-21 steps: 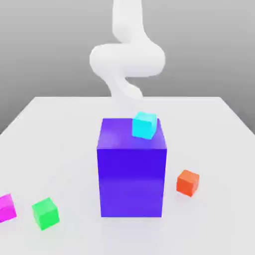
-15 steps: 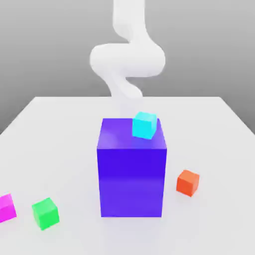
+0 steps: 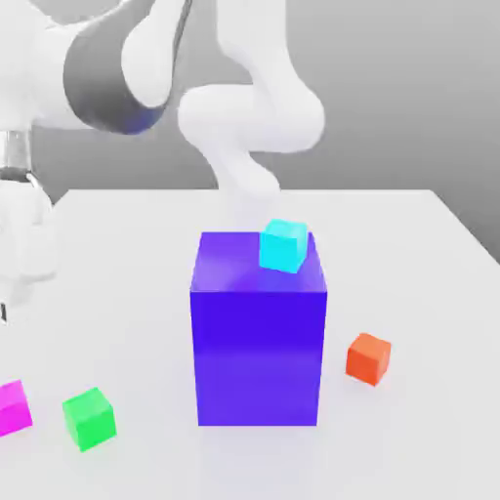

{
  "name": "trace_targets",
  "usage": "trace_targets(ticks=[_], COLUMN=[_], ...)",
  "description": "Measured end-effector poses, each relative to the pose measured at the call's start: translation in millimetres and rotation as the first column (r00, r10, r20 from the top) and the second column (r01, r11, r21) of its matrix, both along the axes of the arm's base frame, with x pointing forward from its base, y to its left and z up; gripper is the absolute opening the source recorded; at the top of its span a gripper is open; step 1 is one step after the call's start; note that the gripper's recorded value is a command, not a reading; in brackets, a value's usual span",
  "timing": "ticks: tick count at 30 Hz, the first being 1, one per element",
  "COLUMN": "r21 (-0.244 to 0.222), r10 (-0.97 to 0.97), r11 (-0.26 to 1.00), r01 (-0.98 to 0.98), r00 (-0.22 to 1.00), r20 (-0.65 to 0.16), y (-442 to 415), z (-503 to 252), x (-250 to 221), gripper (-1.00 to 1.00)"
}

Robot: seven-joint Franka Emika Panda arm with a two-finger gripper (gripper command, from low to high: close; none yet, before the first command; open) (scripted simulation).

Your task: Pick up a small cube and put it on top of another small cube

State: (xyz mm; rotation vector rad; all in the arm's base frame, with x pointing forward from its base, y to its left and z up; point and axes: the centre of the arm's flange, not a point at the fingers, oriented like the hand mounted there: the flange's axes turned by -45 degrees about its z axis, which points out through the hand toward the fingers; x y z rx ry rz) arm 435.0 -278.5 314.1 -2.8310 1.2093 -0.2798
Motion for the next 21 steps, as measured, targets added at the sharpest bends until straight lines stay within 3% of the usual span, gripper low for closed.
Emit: trace_targets(ticks=[6,11,12,21], r21=[0.026,0.023,0.024,0.022], r10=[-0.180,-0.211,-0.212,-0.211], r11=[0.982,0.976,0.975,0.975], r01=[0.186,0.218,0.220,0.219], r00=[0.971,0.960,0.960,0.960], r20=[-0.157,-0.184,-0.185,-0.185], y=[-47,-56,-56,-56], z=[-104,-174,-183,-162], x=[-53,-65,-66,-65], gripper=[0.00,0.00,-1.00,-1.00])
